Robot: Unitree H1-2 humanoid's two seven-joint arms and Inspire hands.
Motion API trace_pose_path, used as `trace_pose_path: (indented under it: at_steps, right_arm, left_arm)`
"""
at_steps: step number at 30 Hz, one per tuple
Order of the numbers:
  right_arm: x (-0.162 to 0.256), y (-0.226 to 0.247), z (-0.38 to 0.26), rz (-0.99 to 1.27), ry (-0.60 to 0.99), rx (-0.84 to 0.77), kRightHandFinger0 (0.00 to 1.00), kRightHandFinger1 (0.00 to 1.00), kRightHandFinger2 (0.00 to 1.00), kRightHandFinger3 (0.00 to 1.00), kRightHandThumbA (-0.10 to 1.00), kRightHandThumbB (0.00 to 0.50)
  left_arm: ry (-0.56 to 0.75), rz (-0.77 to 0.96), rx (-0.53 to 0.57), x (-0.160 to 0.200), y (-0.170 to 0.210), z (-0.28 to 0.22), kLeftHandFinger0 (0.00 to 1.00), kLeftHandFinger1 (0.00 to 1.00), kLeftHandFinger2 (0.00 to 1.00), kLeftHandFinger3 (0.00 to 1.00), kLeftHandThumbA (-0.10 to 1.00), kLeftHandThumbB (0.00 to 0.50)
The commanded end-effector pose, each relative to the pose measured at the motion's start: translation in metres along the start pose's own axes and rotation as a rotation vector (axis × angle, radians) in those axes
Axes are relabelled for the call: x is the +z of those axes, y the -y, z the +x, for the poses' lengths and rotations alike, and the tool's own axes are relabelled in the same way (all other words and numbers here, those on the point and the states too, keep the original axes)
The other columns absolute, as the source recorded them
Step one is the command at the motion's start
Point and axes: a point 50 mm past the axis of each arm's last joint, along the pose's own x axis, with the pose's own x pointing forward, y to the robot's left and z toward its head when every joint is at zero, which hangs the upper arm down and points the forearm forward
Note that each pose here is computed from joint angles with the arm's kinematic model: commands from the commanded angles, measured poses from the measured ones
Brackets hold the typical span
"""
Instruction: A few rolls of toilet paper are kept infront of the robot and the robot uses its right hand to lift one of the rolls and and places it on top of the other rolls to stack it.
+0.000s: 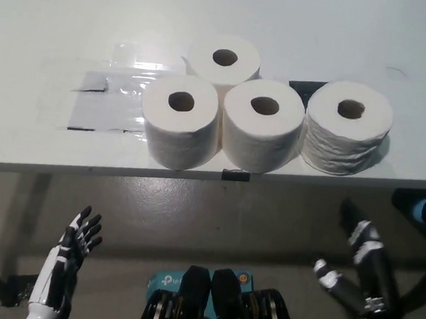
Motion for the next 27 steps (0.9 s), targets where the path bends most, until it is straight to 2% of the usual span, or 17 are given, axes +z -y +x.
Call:
trace_pose_path:
  at_steps: [1, 2, 3, 6, 10, 11, 13, 16, 19, 21, 24, 27]
  right_arm:
    - [0.069, 0.02, 0.024, -0.023, 0.191, -0.116, 1.0, 1.0, 1.0, 1.0, 0.88, 0.18]
    - [0.071, 0.021, 0.025, -0.025, 0.194, -0.117, 1.0, 1.0, 1.0, 1.0, 0.88, 0.18]
    - [0.082, 0.026, 0.029, -0.048, 0.214, -0.121, 1.0, 1.0, 1.0, 1.0, 0.93, 0.208]
    - [0.139, 0.056, 0.053, -0.155, 0.333, -0.123, 1.0, 1.0, 1.0, 1.0, 1.0, 0.269]
    - [0.188, 0.084, 0.087, -0.267, 0.373, -0.067, 1.0, 1.0, 1.0, 1.0, 1.0, 0.249]
    - [0.201, 0.094, 0.101, -0.303, 0.348, -0.033, 1.0, 1.0, 1.0, 1.0, 0.99, 0.25]
    - [0.221, 0.112, 0.131, -0.429, 0.26, 0.018, 1.0, 1.0, 1.0, 1.0, 1.0, 0.319]
    - [0.25, 0.123, 0.18, -0.567, 0.17, 0.127, 1.0, 1.0, 1.0, 1.0, 1.0, 0.305]
    - [0.259, 0.124, 0.221, -0.6, 0.038, 0.206, 1.0, 1.0, 1.0, 1.0, 1.0, 0.357]
    - [0.26, 0.124, 0.247, -0.64, -0.039, 0.269, 1.0, 1.0, 1.0, 1.0, 1.0, 0.351]
    - [0.259, 0.124, 0.29, -0.642, -0.185, 0.374, 1.0, 1.0, 1.0, 1.0, 1.0, 0.305]
    - [0.253, 0.12, 0.318, -0.632, -0.281, 0.42, 1.0, 1.0, 1.0, 1.0, 0.95, 0.281]
  left_arm:
    - [0.058, 0.001, -0.025, 0.009, 0.002, 0.004, 1.0, 1.0, 1.0, 1.0, 0.97, 0.106]
    - [0.058, 0.001, -0.025, 0.009, 0.002, 0.003, 1.0, 1.0, 1.0, 1.0, 0.97, 0.106]
    - [0.059, 0.001, -0.023, 0.009, 0.002, 0.003, 1.0, 1.0, 1.0, 1.0, 0.97, 0.111]
    - [0.058, 0.005, -0.021, 0.009, 0.002, 0.001, 1.0, 1.0, 1.0, 1.0, 0.97, 0.126]
    - [0.058, 0.009, -0.016, 0.012, -0.001, 0.002, 1.0, 1.0, 1.0, 1.0, 0.98, 0.136]
    - [0.06, 0.006, -0.015, 0.012, -0.001, 0.002, 1.0, 1.0, 1.0, 1.0, 0.98, 0.143]
    - [0.065, 0.005, -0.013, 0.012, -0.001, 0.003, 1.0, 1.0, 1.0, 1.0, 0.98, 0.148]
    - [0.064, 0.001, -0.009, 0.014, -0.003, 0.005, 1.0, 1.0, 1.0, 1.0, 0.98, 0.151]
    - [0.068, 0.006, -0.005, 0.014, -0.004, 0.005, 1.0, 1.0, 1.0, 1.0, 0.98, 0.153]
    - [0.069, 0.004, -0.006, 0.014, -0.004, 0.005, 1.0, 1.0, 1.0, 1.0, 0.98, 0.151]
    - [0.071, 0.011, -0.01, 0.013, -0.003, 0.006, 1.0, 1.0, 1.0, 1.0, 0.99, 0.159]
    - [0.07, 0.013, -0.01, 0.013, -0.004, 0.006, 1.0, 1.0, 1.0, 1.0, 1.0, 0.159]
